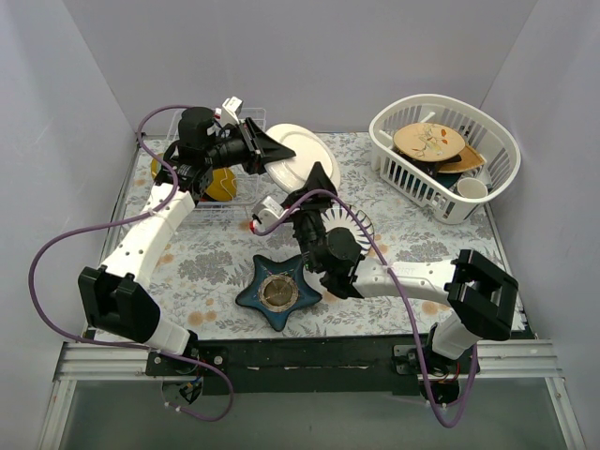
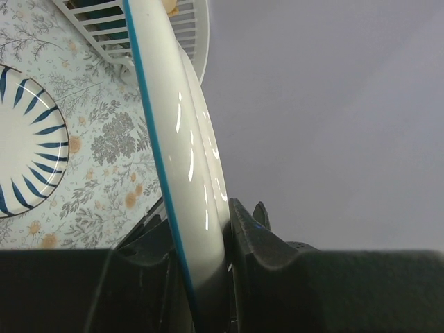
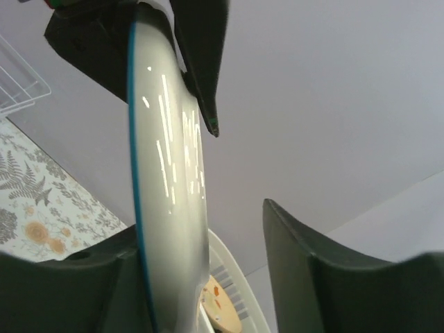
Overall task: Load the plates into the dish rack
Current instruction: Insert the plate into the dish rack.
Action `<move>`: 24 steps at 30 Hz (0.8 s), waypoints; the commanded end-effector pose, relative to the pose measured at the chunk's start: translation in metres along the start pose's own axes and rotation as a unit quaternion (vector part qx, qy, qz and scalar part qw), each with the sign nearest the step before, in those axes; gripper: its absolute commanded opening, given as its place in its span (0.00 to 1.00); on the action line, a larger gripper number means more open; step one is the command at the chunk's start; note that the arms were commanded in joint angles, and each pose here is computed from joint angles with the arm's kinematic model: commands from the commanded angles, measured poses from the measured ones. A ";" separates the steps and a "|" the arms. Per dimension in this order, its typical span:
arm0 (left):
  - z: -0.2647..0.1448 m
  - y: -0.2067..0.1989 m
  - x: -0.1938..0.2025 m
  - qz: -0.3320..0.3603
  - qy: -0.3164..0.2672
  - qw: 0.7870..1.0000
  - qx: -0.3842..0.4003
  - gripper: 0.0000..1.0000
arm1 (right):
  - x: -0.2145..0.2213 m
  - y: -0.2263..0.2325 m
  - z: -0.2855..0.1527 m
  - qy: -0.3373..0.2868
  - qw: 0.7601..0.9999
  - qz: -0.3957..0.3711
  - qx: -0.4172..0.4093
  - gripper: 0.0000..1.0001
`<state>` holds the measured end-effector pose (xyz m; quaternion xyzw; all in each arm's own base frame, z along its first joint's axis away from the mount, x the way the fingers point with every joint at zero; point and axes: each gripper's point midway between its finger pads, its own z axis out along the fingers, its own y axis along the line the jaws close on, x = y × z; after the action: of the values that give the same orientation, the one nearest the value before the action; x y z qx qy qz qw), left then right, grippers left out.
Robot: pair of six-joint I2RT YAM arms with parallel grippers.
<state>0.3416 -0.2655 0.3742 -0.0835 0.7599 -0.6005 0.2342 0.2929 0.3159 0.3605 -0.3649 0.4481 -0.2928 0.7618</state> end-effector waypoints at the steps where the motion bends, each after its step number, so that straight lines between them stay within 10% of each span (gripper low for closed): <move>1: -0.011 -0.032 -0.006 0.077 -0.029 0.995 0.047 0.00 | -0.005 -0.052 -0.003 0.002 0.991 0.110 0.072 0.68; 16: 0.006 -0.041 -0.039 0.099 -0.064 0.990 0.076 0.00 | -0.051 0.006 -0.039 -0.001 0.964 0.250 -0.094 0.90; 24: -0.022 -0.006 -0.102 0.164 -0.122 0.978 0.033 0.00 | -0.066 -0.013 -0.068 0.015 0.910 0.381 -0.164 0.91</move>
<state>0.4057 -0.2507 0.3516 -0.0783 0.7538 -0.5787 0.3012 0.2128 0.3620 0.3413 -0.3600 0.5677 -0.0064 0.7404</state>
